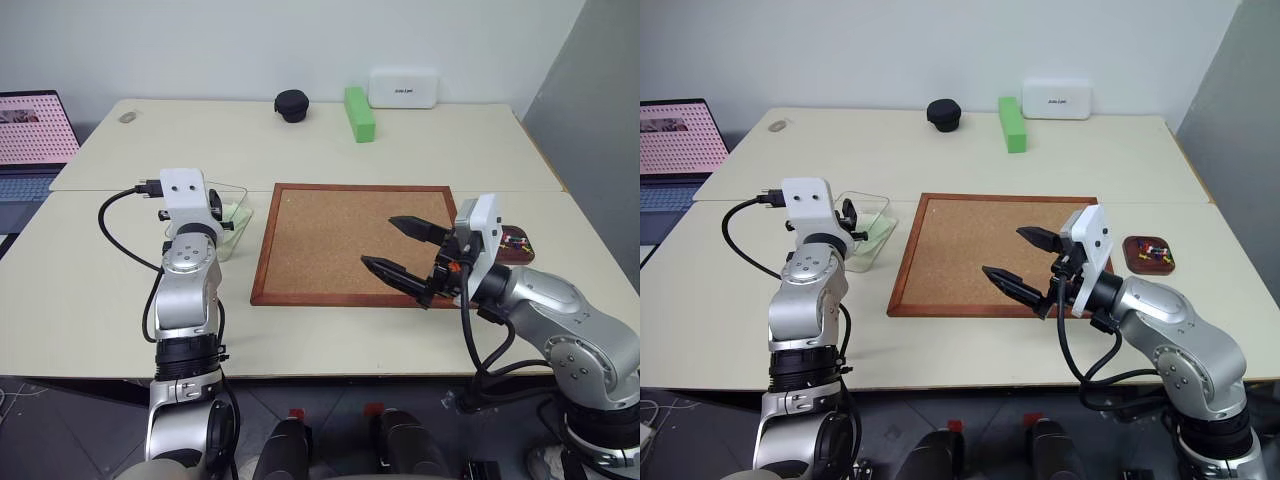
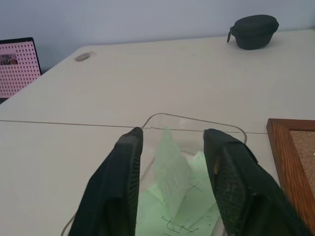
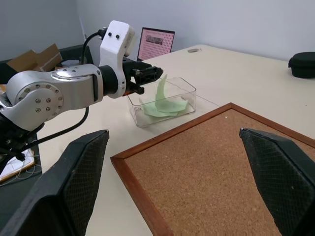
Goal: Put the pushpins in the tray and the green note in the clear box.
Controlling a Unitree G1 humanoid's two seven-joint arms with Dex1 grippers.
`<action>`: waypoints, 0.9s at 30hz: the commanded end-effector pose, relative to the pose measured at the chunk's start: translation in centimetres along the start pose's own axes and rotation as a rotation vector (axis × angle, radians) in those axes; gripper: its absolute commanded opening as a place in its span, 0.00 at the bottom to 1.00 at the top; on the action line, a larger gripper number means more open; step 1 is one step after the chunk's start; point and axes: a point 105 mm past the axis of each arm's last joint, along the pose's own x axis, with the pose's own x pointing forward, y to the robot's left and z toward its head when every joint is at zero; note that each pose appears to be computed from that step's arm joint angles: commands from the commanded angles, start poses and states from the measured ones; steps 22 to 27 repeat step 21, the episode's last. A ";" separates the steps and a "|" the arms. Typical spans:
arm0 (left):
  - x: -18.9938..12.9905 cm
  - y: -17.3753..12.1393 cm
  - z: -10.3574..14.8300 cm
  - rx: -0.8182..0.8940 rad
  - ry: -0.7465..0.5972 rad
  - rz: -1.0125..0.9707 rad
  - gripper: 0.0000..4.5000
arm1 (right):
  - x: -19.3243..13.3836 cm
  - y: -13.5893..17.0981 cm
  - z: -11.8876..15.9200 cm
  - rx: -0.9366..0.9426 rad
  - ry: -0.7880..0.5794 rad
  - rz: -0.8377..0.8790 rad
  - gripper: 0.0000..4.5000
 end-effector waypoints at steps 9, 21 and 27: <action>-1.1 -3.7 0.6 -0.085 -0.042 -0.192 0.99 | -0.9 -2.5 -0.1 -0.047 0.009 -0.194 1.00; -8.1 -12.5 -2.2 -0.183 -0.008 -0.595 0.99 | -3.2 -7.6 -5.9 -0.071 0.165 -0.746 1.00; -8.1 -12.5 -2.2 -0.183 -0.008 -0.595 0.99 | -3.2 -7.6 -5.9 -0.071 0.165 -0.746 1.00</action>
